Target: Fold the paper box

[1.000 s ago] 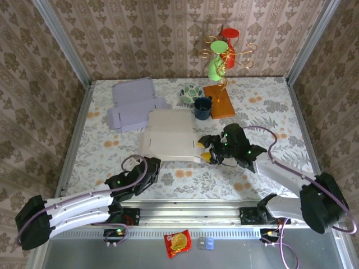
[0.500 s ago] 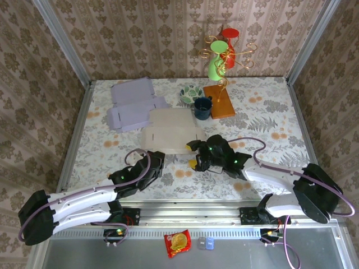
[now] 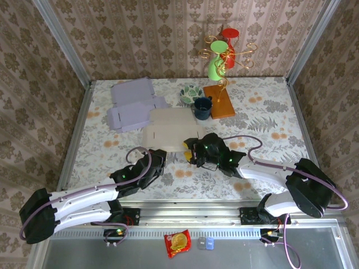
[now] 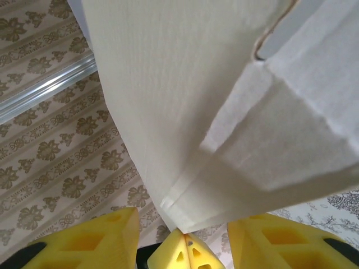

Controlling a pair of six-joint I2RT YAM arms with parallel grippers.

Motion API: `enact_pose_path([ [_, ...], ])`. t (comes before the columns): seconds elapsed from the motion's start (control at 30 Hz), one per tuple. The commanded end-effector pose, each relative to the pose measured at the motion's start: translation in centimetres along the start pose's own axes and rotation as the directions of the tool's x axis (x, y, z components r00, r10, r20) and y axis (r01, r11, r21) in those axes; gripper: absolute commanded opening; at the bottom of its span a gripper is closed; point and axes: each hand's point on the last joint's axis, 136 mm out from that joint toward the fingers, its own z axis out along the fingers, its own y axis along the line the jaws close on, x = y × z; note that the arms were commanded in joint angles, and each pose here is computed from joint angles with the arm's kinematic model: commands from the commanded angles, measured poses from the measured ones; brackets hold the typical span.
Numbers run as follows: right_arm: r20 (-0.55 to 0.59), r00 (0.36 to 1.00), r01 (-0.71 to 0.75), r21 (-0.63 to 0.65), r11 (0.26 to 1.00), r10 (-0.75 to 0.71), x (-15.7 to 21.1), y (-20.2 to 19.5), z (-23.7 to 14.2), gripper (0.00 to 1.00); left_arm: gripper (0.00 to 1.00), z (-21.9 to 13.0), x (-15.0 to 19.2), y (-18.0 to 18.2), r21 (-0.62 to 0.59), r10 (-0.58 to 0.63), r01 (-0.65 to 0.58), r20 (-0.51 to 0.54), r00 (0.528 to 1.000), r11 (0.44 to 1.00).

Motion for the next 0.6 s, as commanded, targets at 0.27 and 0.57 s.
enact_pose_path([
  [0.27, 0.047, 0.998, 0.035, -0.036, 0.999, -0.033, -0.3, 1.7, 0.8, 0.44, 0.0, 0.0, 1.2, -2.3, 0.051, -0.004, 0.005, -0.032, 0.999, 0.999],
  [0.57, 0.083, 0.995, 0.062, -0.043, 0.997, -0.058, -0.9, 1.4, 1.1, 0.42, 0.0, 0.4, 1.6, -2.5, 0.057, -0.013, 0.016, -0.046, 0.999, 0.998],
])
